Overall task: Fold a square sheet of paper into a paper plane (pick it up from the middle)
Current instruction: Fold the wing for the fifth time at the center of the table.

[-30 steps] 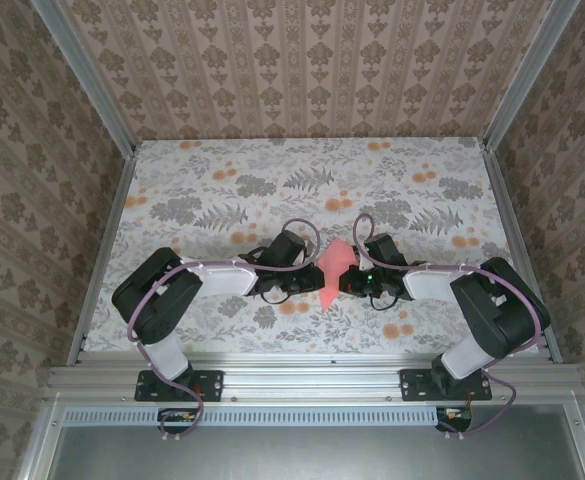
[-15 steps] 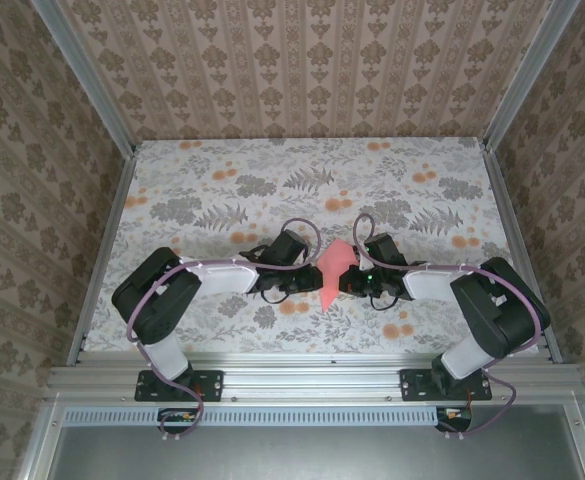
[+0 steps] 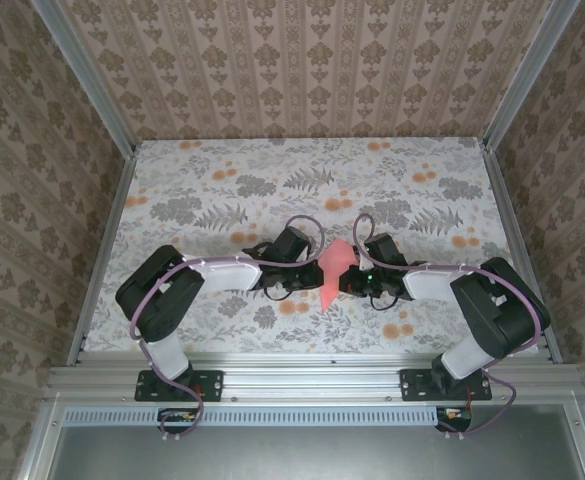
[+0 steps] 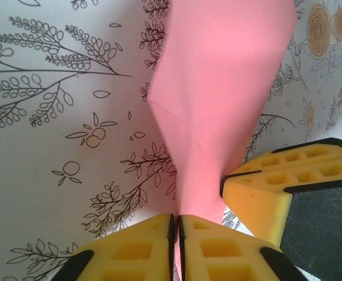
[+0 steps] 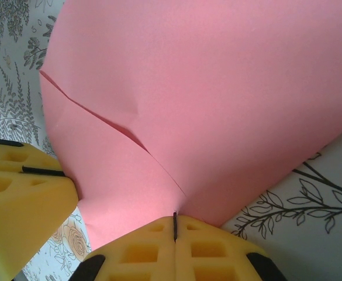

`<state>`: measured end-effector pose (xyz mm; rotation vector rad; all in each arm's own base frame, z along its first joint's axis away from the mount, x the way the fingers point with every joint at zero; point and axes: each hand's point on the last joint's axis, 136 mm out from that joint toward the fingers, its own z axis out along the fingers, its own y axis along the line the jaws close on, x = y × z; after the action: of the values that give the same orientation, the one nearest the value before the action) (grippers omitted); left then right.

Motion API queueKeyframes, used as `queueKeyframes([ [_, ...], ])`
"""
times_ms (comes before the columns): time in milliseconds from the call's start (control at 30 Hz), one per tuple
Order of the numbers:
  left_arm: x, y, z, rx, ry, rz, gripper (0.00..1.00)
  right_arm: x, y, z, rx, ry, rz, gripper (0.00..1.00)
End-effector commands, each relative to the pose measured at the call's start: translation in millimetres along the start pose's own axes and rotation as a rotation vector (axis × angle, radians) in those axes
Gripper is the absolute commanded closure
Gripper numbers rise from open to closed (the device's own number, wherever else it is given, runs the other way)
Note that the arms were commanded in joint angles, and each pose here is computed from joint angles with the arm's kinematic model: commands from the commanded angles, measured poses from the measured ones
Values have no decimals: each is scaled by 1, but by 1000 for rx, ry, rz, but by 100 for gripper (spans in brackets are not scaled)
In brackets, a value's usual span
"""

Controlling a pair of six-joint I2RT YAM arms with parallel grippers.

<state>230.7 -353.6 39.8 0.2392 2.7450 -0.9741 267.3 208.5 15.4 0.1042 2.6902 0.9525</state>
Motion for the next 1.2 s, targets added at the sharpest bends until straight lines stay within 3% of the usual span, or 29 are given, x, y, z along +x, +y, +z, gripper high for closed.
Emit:
queueKeyframes([
  [0,-1,-11,-3,4,10,44,89,2,-1,-2,-1,3,-2,98],
  [1167,21,-32,25,48,103,138,93,-1,6,-8,-44,-18,-8,99],
])
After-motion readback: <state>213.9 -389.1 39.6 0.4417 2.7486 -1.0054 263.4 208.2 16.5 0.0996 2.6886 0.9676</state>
